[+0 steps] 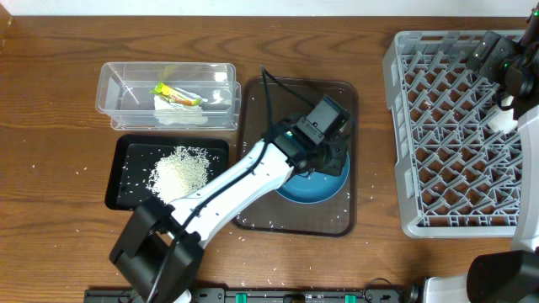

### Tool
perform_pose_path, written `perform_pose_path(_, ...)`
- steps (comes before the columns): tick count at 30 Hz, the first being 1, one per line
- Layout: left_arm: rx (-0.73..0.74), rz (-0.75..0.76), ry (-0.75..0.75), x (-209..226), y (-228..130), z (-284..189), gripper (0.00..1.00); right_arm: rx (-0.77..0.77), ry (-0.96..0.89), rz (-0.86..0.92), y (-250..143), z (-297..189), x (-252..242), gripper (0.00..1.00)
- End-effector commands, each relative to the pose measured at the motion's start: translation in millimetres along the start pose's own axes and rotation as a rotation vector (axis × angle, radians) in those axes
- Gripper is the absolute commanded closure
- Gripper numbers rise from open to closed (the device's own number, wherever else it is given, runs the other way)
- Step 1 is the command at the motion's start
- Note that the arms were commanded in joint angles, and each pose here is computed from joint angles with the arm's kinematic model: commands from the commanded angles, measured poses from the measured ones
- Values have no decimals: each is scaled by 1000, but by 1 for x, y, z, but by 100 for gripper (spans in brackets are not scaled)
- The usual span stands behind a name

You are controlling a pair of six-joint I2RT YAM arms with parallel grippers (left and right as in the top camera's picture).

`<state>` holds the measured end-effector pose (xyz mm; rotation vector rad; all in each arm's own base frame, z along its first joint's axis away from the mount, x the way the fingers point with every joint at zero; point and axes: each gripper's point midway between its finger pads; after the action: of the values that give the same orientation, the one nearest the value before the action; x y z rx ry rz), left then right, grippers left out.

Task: Sort waste into correct bins and load items into the dishwasher rack
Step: 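Carry the emptied bowl back and set it on the brown tray, then release the bowl and retract the left gripper to the left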

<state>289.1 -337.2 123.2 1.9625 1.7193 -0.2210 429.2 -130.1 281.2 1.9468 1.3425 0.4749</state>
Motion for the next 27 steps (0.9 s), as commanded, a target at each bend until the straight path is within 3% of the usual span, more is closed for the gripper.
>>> perform_pose_path(1,-96,-11,-46,-7,23,-38,64,-23,-10,-7,9,-6,-2,1)
perform_pose_path(8,-207,-128,-9,38,55,-97,64,-23,-10,-7,8,-6,-1,1)
perform_pose_path(15,-353,-426,157,158,78,-180,64,-22,-11,-6,8,-5,-2,1)
perform_pose_path(24,-459,-930,334,306,41,-261,63,-9,-9,-10,5,-6,-1,1)
perform_pose_path(26,-470,-1043,366,333,25,-275,54,-28,8,14,10,-6,2,1)
perform_pose_path(27,-475,-1081,377,342,18,-280,43,-48,17,36,15,-6,4,1)
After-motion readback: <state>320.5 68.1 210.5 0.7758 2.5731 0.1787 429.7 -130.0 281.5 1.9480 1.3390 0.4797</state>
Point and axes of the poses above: each gripper's point midway between its finger pads, its own z axis out along the fingers, its own x axis along the line the jaws close on, y = z × x, and after that the axes turned 11 degrees about -z, right-handed
